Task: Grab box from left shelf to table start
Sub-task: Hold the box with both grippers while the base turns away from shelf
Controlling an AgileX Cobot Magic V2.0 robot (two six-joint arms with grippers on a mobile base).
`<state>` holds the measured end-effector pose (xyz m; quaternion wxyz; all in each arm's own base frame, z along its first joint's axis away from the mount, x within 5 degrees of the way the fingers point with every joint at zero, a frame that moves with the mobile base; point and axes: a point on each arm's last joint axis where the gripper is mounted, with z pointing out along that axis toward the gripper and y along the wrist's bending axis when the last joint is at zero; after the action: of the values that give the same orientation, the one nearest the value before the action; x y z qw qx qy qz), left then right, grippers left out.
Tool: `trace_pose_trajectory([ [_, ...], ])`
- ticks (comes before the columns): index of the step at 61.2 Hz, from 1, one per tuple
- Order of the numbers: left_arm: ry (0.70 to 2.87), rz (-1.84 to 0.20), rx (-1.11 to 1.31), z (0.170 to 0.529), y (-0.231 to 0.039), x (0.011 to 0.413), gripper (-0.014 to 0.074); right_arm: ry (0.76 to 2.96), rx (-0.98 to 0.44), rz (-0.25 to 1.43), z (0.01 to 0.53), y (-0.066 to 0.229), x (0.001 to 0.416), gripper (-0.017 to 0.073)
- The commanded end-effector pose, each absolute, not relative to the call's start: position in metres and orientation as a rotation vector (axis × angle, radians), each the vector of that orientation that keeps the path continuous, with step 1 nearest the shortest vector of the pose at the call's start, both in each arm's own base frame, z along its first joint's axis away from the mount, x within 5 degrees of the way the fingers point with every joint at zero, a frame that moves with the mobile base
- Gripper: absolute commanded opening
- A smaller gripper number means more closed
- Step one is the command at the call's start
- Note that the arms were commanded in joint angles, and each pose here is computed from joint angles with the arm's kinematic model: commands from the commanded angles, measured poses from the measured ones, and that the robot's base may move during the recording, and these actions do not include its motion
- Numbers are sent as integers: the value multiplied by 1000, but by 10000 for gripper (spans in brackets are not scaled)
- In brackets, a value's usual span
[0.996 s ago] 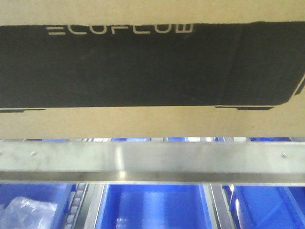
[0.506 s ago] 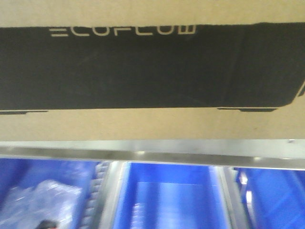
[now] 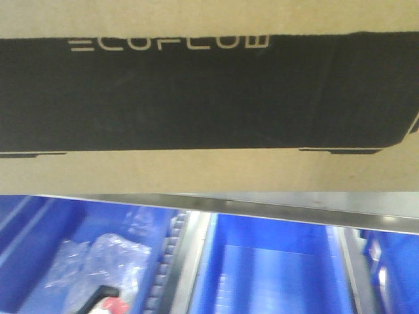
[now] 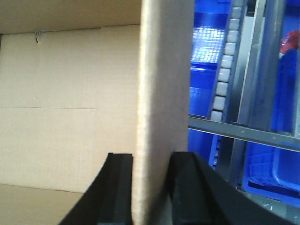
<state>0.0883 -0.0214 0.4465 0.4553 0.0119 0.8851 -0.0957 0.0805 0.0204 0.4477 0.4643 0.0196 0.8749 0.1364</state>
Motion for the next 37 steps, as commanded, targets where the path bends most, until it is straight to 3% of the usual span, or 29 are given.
trace_pose_trajectory([
  [1,1986,-251,-9,470,-17,87,-85,2005,62,196,463,10,84,18],
  [37,1935,-203,-7,474,-14,90,-85,2005,62,196,463,10,84,18],
])
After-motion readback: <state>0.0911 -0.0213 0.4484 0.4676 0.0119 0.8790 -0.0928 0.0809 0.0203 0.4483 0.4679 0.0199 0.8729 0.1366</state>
